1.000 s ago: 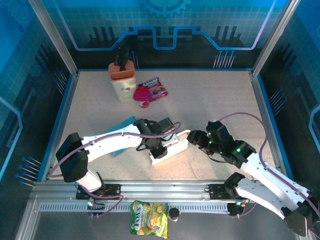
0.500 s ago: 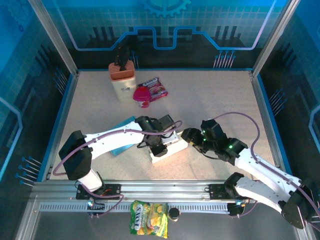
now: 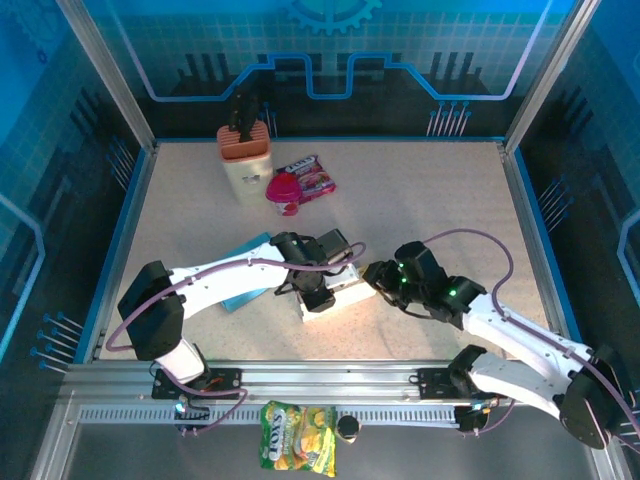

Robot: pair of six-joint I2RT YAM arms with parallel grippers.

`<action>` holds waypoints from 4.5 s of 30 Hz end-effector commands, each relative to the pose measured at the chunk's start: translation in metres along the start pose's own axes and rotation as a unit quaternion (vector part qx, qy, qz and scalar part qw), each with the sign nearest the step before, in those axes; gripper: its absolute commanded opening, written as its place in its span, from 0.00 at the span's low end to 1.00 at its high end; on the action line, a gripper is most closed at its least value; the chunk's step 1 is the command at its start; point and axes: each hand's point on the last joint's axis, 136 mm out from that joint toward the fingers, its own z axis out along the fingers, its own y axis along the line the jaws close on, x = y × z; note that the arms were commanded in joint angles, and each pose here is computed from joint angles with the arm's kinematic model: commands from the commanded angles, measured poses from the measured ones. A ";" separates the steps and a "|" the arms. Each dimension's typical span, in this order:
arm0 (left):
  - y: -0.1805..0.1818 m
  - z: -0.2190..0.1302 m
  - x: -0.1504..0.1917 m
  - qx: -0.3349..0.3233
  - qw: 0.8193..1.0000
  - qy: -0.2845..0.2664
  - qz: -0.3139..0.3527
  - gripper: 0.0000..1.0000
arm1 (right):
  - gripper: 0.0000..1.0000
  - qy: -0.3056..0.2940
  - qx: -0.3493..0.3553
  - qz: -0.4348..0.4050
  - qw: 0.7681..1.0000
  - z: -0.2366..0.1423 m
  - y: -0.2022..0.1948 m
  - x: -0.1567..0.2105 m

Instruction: Fold the paper box

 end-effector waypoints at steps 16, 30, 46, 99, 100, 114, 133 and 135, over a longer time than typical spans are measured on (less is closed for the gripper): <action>-0.002 -0.015 0.010 0.031 0.998 -0.022 0.059 0.30 | 0.57 0.006 -0.097 -0.312 0.945 -0.054 0.038 -0.036; -0.004 -0.004 0.013 0.046 0.997 -0.002 0.061 0.30 | 0.56 0.051 -0.091 -0.355 0.929 -0.033 0.039 -0.022; -0.005 -0.002 0.011 0.051 0.997 -0.001 0.060 0.30 | 0.35 0.040 -0.026 -0.396 0.917 -0.028 0.029 -0.026; -0.006 -0.002 0.011 0.058 0.997 0.005 0.057 0.29 | 0.12 -0.006 0.097 -0.443 0.891 -0.029 0.014 -0.036; -0.006 -0.002 0.011 0.057 0.997 0.005 0.057 0.29 | 0.10 -0.007 0.098 -0.444 0.890 -0.029 0.014 -0.036; 0.004 -0.004 0.003 0.045 0.998 -0.012 0.031 0.27 | 0.00 -0.024 0.119 -0.429 0.895 -0.022 0.001 -0.026; 0.008 -0.008 0.003 0.035 0.999 -0.017 0.028 0.30 | 0.00 -0.051 0.129 -0.421 0.897 -0.020 -0.009 -0.019; 0.009 -0.009 0.002 0.034 0.999 -0.019 0.026 0.31 | 0.00 -0.059 0.130 -0.424 0.894 -0.020 -0.011 -0.020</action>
